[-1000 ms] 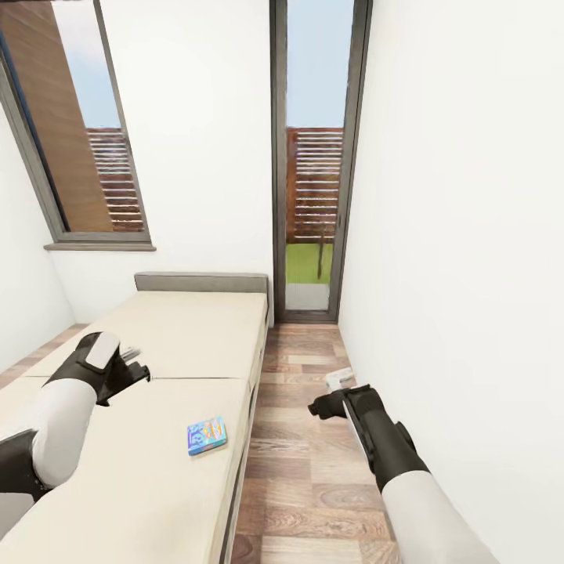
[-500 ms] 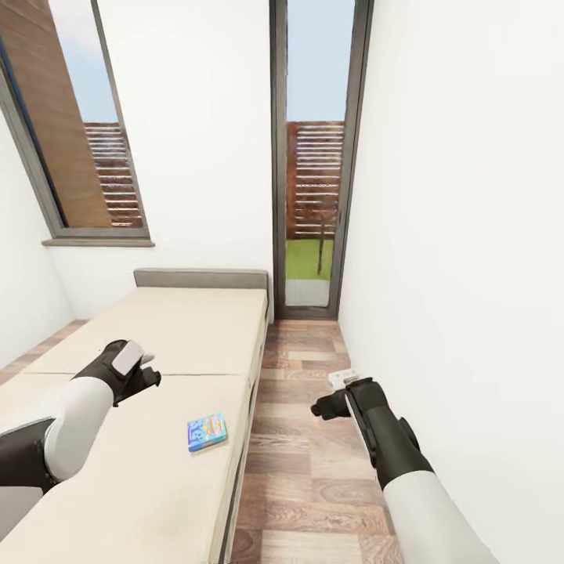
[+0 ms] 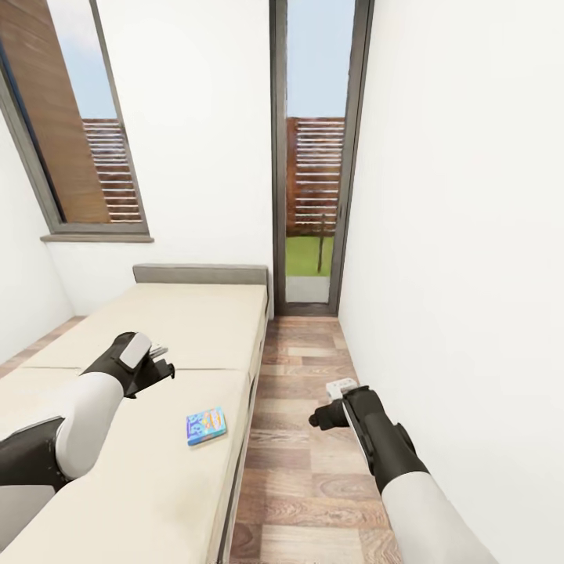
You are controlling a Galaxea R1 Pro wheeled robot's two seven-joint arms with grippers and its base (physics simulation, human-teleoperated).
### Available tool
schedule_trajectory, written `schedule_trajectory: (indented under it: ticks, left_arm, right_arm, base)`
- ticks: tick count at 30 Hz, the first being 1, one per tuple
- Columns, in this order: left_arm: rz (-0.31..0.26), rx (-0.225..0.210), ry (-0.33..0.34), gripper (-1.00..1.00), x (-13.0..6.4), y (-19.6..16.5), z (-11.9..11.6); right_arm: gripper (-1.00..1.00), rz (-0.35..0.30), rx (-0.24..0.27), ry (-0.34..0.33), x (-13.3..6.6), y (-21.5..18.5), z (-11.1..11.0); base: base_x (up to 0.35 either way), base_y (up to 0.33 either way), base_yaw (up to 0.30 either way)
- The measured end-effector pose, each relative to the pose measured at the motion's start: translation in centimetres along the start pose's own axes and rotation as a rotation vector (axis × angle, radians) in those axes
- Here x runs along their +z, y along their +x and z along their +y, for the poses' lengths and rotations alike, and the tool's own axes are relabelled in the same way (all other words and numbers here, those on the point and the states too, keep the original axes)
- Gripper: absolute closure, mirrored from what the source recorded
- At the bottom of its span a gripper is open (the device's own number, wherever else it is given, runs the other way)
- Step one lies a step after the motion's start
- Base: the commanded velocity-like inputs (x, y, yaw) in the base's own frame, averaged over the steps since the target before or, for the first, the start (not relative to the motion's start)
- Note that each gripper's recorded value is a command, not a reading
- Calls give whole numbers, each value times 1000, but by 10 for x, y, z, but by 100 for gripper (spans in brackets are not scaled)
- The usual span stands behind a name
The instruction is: Put all the toys in the child's room - the three board games (two on the bed and one on the table), the two jigsaw puzzles on the table, and the tennis ball on the table - inside the toy box on the table in the child's room.
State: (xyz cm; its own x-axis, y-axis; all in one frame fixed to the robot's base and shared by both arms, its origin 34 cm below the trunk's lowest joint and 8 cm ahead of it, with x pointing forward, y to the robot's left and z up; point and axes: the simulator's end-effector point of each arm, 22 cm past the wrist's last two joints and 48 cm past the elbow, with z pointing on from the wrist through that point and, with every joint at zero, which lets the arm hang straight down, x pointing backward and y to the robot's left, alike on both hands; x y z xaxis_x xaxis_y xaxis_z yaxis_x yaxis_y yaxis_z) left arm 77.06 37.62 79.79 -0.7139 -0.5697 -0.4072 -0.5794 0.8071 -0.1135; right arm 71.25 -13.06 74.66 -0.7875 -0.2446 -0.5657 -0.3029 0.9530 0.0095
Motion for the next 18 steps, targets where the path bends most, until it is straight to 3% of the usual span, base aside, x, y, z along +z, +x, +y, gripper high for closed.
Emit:
schedule_trajectory:
  ticks: [6, 18]
  left_arm:
    - [7, 4, -1, -100, 14, 8, -1]
    - [39, 11, 14, -100, 43, 25, 0]
  right_arm:
    - [-100, 6, 2, -1, 11, 9, 0]
    - [-100, 82, 28, -47, 34, 39, 9]
  base:
    - [0, 0, 0]
    - [0, 0, 0]
